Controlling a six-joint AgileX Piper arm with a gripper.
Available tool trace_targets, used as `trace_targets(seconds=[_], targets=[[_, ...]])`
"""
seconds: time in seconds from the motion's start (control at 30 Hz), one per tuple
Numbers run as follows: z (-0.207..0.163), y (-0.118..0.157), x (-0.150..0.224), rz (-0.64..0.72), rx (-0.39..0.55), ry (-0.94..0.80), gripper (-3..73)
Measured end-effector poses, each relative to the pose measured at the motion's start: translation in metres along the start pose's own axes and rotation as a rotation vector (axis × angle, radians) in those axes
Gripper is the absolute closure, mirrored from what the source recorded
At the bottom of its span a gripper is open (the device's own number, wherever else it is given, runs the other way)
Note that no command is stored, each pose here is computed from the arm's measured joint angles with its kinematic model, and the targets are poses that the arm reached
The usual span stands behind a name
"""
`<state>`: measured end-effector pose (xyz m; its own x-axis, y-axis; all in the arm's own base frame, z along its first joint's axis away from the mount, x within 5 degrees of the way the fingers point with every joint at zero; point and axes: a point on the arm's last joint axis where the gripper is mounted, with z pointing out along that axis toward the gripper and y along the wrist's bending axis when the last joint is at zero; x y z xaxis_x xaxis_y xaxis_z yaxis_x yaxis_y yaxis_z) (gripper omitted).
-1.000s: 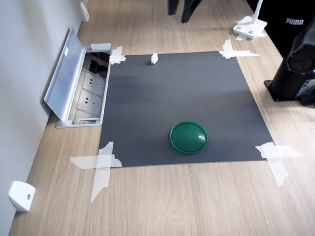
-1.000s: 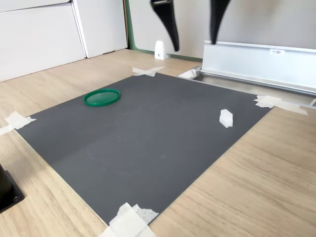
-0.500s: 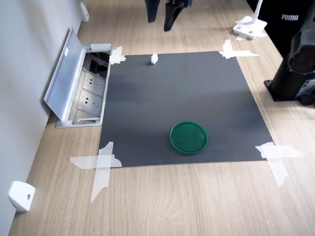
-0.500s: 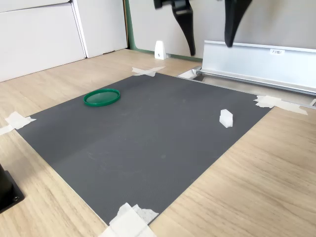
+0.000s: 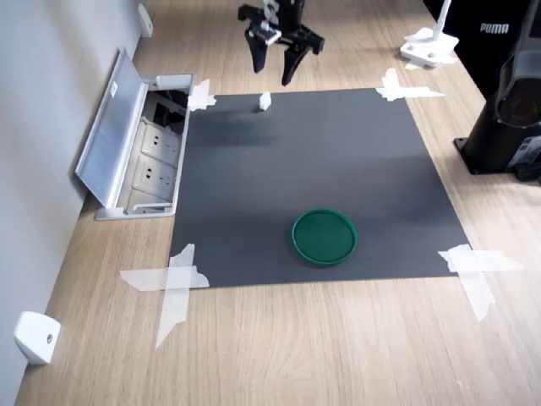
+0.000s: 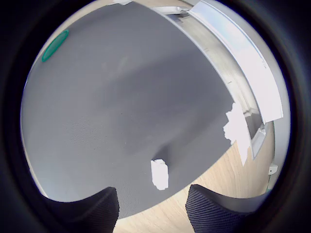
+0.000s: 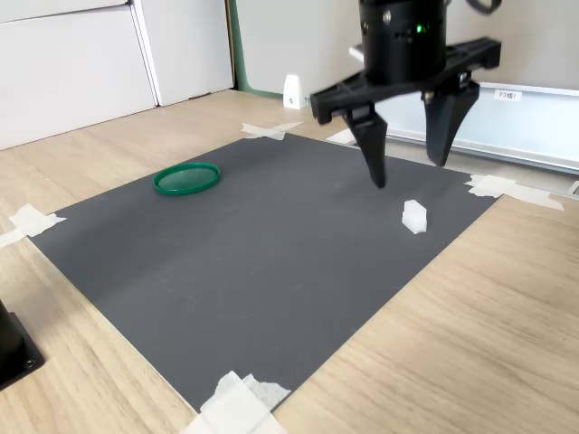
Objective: Grasp a white terminal and put it on the green lid.
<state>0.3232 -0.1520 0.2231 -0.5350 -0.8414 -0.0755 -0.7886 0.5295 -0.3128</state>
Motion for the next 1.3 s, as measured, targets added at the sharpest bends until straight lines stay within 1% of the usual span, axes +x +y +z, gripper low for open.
trace_targets(seconds=[0.2,0.4,0.67,0.77,0.83,0.9,0.93,1.03,1.07,1.1,1.23,1.3], targets=[[0.025,-0.002,0.001,-0.001,-0.014,0.007,10.4],[0.042,-0.002,0.002,0.017,-0.031,0.011,11.2],[0.051,-0.003,0.002,0.036,-0.04,0.011,11.9],[0.051,-0.003,0.002,0.045,-0.041,0.012,13.7],[0.051,-0.002,0.002,0.047,-0.047,0.012,17.3],[0.051,-0.002,0.002,0.049,-0.057,0.014,25.1],[0.052,-0.001,0.002,0.051,-0.059,0.014,30.7],[0.052,-0.001,0.002,0.056,-0.058,0.013,52.4],[0.052,-0.001,0.002,0.059,-0.058,0.013,58.5],[0.052,-0.001,0.002,0.062,-0.058,0.013,60.4],[0.048,-0.003,0.001,0.095,-0.06,0.008,60.5],[0.035,-0.006,-0.002,0.127,-0.051,-0.012,60.5]])
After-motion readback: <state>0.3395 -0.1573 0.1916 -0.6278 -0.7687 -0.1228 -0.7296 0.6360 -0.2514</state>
